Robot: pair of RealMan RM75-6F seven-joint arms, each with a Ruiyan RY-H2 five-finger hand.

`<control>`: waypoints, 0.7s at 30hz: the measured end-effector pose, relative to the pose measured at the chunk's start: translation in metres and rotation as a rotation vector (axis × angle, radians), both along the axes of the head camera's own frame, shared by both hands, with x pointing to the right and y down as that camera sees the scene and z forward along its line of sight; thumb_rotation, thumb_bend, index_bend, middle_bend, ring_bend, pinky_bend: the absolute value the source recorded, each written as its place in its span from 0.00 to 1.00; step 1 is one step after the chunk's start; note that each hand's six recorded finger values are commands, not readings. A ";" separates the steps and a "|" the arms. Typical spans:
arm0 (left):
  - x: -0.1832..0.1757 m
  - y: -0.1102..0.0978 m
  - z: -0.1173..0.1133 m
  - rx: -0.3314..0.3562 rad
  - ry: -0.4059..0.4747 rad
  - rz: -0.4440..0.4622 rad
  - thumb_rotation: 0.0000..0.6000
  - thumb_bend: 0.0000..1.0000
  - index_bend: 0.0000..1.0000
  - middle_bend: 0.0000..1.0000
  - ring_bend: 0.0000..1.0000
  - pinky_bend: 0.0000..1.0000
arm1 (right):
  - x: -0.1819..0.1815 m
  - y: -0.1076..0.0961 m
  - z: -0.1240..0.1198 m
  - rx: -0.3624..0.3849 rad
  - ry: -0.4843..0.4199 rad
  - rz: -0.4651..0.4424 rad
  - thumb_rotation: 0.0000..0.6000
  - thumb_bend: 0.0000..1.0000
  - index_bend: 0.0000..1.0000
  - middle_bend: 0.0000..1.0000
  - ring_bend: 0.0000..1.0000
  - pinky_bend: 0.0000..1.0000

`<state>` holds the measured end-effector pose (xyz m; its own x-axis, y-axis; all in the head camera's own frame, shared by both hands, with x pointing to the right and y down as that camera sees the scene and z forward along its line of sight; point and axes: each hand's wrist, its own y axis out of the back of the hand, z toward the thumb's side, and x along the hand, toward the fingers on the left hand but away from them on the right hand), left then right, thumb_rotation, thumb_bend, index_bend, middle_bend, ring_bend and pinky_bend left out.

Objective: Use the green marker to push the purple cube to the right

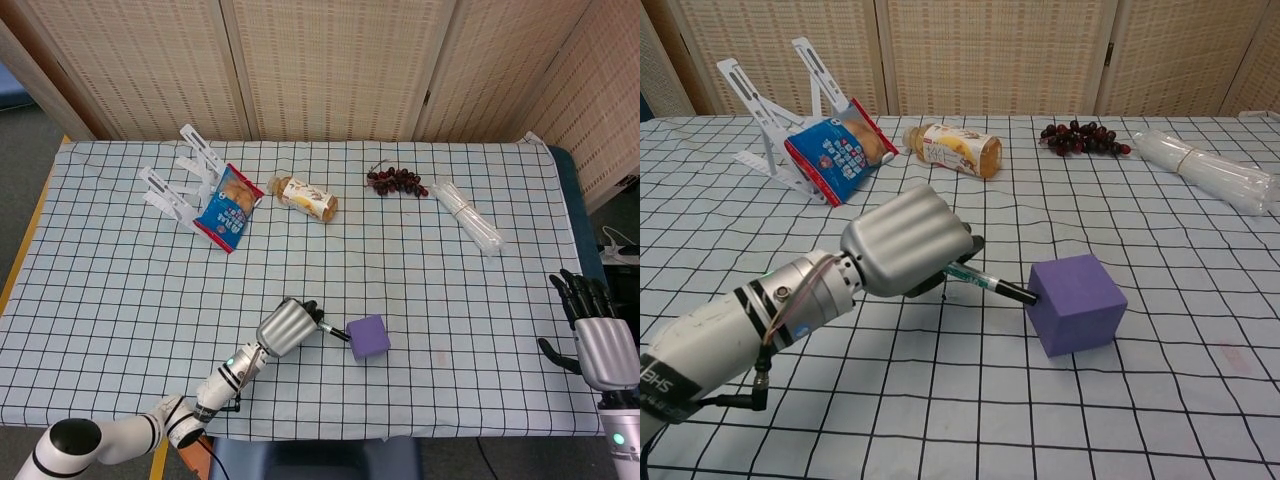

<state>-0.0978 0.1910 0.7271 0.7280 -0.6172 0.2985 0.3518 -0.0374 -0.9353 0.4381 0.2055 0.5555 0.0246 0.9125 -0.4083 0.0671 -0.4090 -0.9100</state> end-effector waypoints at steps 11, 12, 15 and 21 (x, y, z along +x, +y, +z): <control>0.019 0.004 0.001 -0.003 0.011 0.014 1.00 0.60 0.79 0.80 0.83 1.00 | 0.003 0.000 -0.002 0.004 0.004 0.008 1.00 0.14 0.00 0.00 0.00 0.00; 0.017 0.003 0.000 0.002 0.013 0.010 1.00 0.60 0.79 0.80 0.83 1.00 | 0.003 0.000 -0.002 0.004 0.005 0.008 1.00 0.14 0.00 0.00 0.00 0.00; 0.006 0.000 -0.002 0.013 0.009 -0.001 1.00 0.61 0.79 0.80 0.83 1.00 | 0.004 0.000 -0.002 0.005 0.008 0.010 1.00 0.14 0.00 0.00 0.00 0.00; -0.046 0.001 -0.007 0.026 -0.046 -0.043 1.00 0.60 0.79 0.79 0.83 1.00 | 0.004 0.001 -0.001 0.001 0.013 0.010 1.00 0.14 0.00 0.00 0.00 0.00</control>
<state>-0.1435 0.1915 0.7202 0.6866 -0.6554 0.3147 0.3934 -0.0291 -0.9189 0.4418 0.2062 0.5546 0.0101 0.9131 -0.4077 0.0591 -0.4076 -0.9113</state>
